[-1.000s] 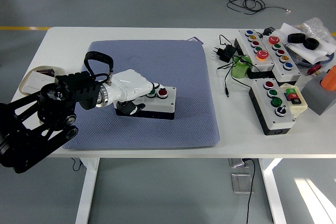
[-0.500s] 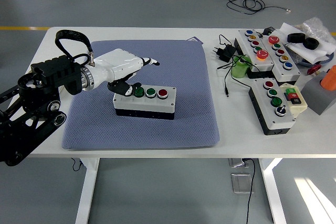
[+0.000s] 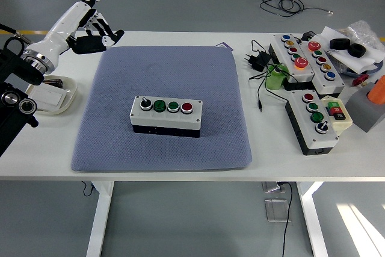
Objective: Pick up the button,place it on the desk,press the button,press the button
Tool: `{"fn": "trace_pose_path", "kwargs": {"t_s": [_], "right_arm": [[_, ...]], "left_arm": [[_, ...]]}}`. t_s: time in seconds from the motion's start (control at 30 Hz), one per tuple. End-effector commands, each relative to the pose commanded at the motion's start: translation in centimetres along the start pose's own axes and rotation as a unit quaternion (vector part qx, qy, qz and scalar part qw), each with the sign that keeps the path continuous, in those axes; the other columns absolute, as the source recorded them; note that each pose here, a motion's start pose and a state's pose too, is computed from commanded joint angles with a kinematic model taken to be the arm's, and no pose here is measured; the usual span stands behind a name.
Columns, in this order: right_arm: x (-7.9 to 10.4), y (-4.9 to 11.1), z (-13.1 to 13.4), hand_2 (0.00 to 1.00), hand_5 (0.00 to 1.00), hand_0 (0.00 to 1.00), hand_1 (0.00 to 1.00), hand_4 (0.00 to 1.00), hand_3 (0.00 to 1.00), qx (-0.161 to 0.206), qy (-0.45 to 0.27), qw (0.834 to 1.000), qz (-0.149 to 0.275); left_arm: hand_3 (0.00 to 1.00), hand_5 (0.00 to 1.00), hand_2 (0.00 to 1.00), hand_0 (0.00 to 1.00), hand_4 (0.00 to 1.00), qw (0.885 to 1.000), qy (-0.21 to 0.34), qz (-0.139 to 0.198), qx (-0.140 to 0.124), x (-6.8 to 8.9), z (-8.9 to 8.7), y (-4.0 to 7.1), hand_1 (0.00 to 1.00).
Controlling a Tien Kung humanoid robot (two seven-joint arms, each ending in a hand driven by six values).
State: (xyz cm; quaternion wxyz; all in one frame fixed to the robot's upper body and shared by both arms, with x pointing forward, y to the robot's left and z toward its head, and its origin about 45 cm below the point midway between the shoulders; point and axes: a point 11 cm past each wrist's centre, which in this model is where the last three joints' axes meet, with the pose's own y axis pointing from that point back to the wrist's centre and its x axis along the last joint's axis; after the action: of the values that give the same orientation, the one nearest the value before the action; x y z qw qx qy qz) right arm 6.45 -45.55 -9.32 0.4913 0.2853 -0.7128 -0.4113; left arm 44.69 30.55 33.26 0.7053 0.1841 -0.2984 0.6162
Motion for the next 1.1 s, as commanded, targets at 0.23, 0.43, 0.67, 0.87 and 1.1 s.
{"fn": "trace_pose_path", "kwargs": {"t_s": [0.23, 0.43, 0.67, 0.87, 1.1], "right_arm": [[-0.1, 0.0, 0.1, 0.817, 0.479, 0.787, 0.797, 0.412, 0.751, -0.001, 0.001, 1.000, -0.001], [-0.2, 0.0, 0.1, 0.817, 0.479, 0.787, 0.797, 0.412, 0.751, -0.002, -0.001, 1.000, -0.002], [-0.2, 0.1, -0.1, 0.817, 0.479, 0.787, 0.797, 0.412, 0.751, -0.001, 0.004, 1.000, -0.001], [0.1, -0.1, 0.7, 0.817, 0.479, 0.787, 0.797, 0.412, 0.751, -0.007, 0.009, 1.000, 0.001], [-0.1, 0.0, 0.8, 0.817, 0.479, 0.787, 0.797, 0.412, 0.751, -0.007, 0.010, 1.000, 0.000]], "left_arm": [[0.898, 0.998, 0.876, 0.786, 0.734, 0.985, 0.165, 0.020, 0.045, 1.3, -3.3, 1.0, 0.810], [0.895, 0.998, 0.882, 0.797, 0.714, 0.954, 0.289, 0.028, 0.072, 1.6, -5.6, 1.8, 0.820], [0.892, 0.998, 0.887, 0.800, 0.712, 0.900, 0.428, 0.039, 0.073, 1.7, -6.6, 2.6, 0.825], [0.893, 0.998, 0.888, 0.800, 0.709, 0.892, 0.443, 0.036, 0.081, 1.1, -7.3, 3.3, 0.829], [0.896, 0.998, 0.891, 0.804, 0.703, 0.892, 0.443, 0.034, 0.080, 1.0, -7.3, 3.4, 0.831]]}}
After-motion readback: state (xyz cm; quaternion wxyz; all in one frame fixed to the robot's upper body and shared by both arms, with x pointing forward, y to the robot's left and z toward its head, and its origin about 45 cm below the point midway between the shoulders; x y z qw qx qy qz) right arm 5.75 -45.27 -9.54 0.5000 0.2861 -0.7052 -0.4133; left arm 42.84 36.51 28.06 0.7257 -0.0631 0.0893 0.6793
